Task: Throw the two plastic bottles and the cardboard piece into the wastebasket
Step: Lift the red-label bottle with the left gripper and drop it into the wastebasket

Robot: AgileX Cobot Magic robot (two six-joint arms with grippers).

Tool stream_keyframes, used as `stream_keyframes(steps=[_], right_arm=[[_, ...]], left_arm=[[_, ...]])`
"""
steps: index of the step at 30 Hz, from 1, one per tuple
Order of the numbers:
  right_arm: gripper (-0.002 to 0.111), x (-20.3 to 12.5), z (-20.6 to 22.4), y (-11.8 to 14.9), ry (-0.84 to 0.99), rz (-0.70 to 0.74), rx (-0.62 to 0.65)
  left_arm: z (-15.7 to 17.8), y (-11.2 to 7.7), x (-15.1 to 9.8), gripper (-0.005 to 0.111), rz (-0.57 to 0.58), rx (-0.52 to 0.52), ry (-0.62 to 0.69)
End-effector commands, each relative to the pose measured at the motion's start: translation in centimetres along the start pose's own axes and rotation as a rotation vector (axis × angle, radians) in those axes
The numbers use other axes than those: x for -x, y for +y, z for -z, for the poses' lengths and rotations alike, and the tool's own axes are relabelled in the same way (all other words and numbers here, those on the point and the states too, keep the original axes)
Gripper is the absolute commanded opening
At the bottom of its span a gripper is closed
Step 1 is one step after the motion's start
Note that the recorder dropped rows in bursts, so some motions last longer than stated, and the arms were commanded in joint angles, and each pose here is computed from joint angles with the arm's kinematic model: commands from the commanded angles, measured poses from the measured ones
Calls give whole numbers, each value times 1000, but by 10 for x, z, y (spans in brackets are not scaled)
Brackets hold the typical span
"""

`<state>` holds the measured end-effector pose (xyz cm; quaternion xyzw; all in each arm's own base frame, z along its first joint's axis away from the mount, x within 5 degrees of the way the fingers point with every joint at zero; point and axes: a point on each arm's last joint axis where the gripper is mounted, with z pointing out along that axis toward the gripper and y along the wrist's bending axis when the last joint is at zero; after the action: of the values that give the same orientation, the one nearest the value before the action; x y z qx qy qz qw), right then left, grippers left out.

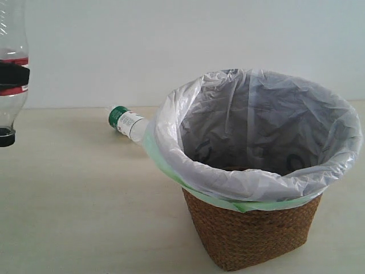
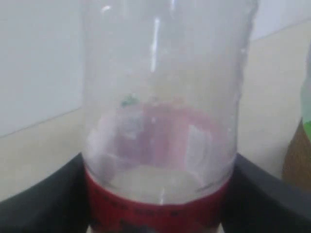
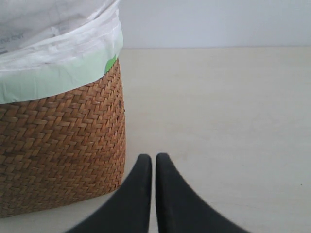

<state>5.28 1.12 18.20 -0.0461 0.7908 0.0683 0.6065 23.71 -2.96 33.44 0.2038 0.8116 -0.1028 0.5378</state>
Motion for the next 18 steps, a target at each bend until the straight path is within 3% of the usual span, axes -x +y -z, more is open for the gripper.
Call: stream_keyframes(steps=[1,8,12,18], right_arm=[[0,1,0,-1,-16,9,-9],[0,1,0,-1,-16,9,-9],[0,1,0,-1,-16,9,-9],[0,1,0,-1,-16,9,-9]], left_arm=[[11,7,-2,4,174,142,-114],[7,3,-2,4,205,108,-107],[7,4,-5,4,146,123,-81],[12,22,-23,4,187,265,95]])
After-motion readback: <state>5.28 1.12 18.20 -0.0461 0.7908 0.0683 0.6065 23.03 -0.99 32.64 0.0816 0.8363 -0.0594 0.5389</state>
